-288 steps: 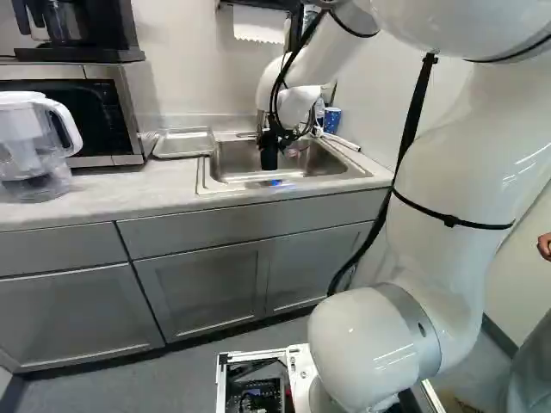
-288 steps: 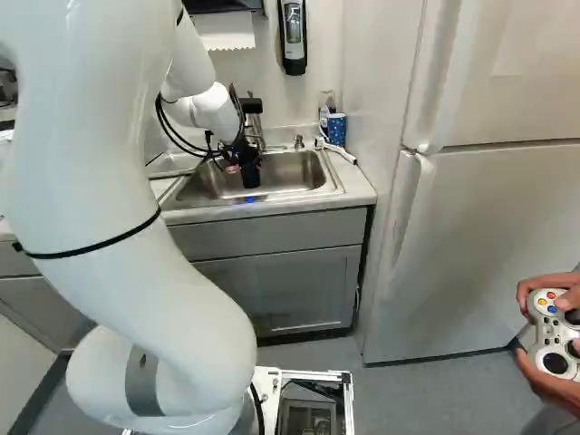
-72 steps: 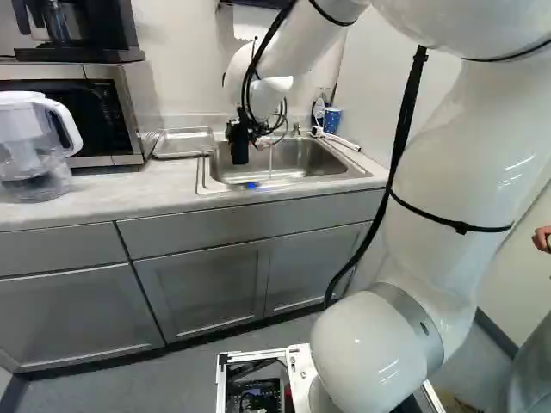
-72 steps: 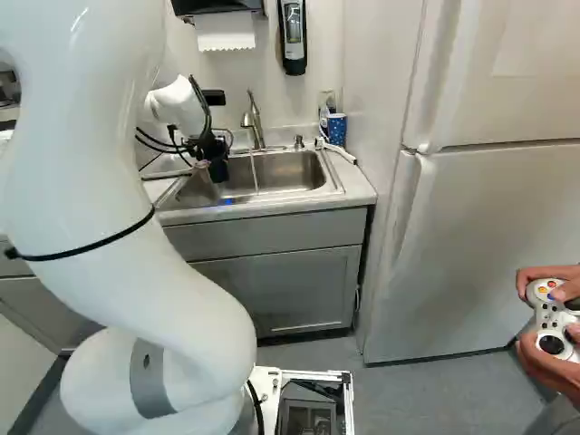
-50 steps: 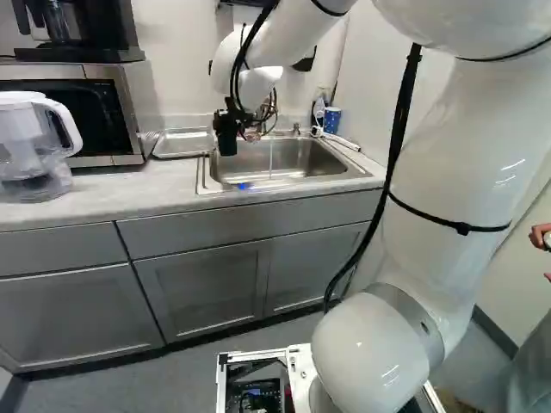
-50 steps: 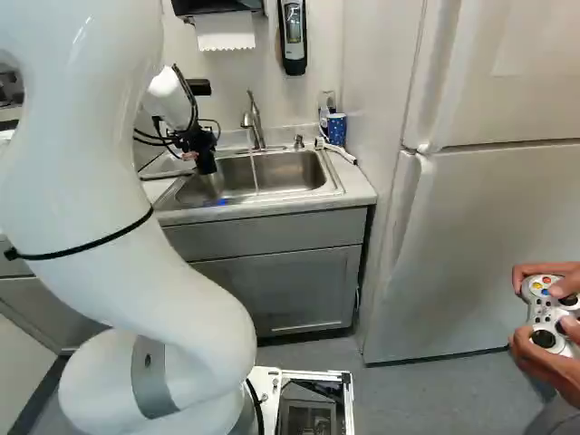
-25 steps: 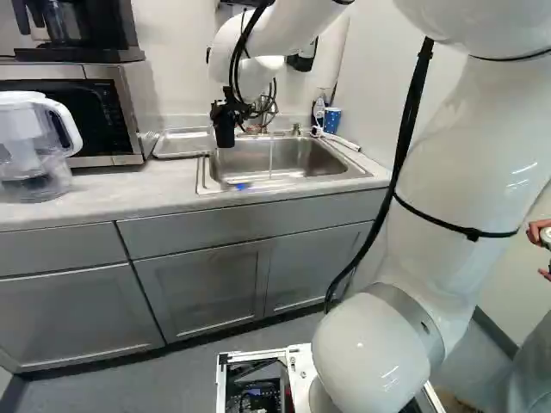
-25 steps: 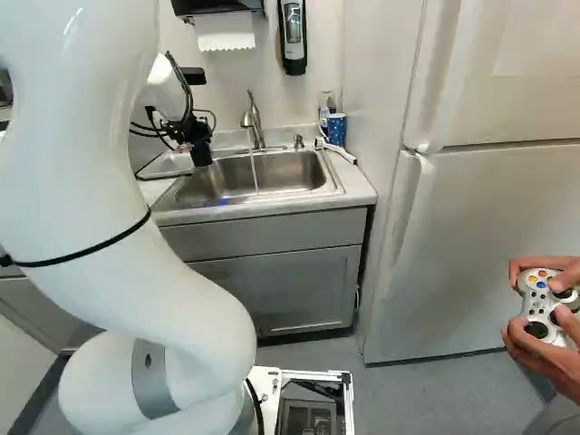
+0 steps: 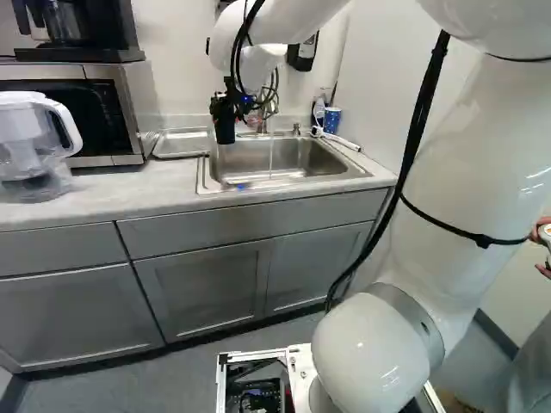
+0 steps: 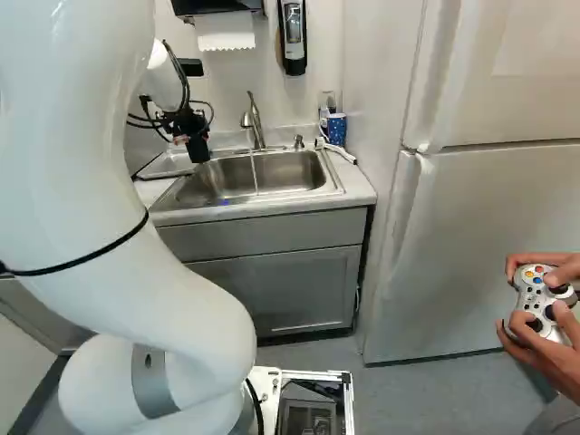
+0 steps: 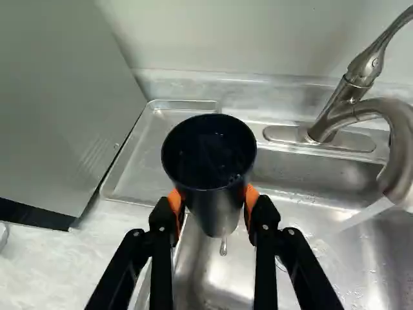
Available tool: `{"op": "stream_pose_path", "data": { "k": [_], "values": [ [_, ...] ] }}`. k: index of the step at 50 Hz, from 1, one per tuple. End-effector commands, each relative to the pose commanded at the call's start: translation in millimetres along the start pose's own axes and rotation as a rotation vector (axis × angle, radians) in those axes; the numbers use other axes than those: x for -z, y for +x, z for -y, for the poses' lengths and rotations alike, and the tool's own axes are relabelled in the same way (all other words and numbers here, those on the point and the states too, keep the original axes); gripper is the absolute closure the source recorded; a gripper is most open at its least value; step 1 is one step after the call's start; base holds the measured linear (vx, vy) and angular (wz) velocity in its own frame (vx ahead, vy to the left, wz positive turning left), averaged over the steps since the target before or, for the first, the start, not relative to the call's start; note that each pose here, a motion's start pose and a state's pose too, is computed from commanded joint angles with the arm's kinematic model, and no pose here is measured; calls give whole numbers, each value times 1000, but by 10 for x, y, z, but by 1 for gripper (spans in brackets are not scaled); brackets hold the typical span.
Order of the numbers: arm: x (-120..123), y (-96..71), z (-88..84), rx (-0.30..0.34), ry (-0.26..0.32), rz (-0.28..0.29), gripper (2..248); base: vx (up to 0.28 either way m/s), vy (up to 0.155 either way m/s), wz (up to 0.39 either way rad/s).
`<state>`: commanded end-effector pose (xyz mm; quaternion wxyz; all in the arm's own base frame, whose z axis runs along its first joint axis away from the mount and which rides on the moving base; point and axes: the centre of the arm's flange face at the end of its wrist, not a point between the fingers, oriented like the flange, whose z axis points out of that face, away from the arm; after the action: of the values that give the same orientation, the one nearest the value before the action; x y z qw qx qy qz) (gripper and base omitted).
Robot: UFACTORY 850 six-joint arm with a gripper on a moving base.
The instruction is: Rinse the cup and place it in the tray
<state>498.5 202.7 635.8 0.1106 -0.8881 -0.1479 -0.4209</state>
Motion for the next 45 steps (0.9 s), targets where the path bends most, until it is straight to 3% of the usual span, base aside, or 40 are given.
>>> {"op": "stream_pose_path", "data": {
  "k": [22,36,45],
  "values": [
    [215,151,18,2,4,-41,136,0,0,0],
    [215,151,18,2,4,-41,136,0,0,0],
    [215,151,18,-57,5,-41,136,0,0,0]
  ]
}}
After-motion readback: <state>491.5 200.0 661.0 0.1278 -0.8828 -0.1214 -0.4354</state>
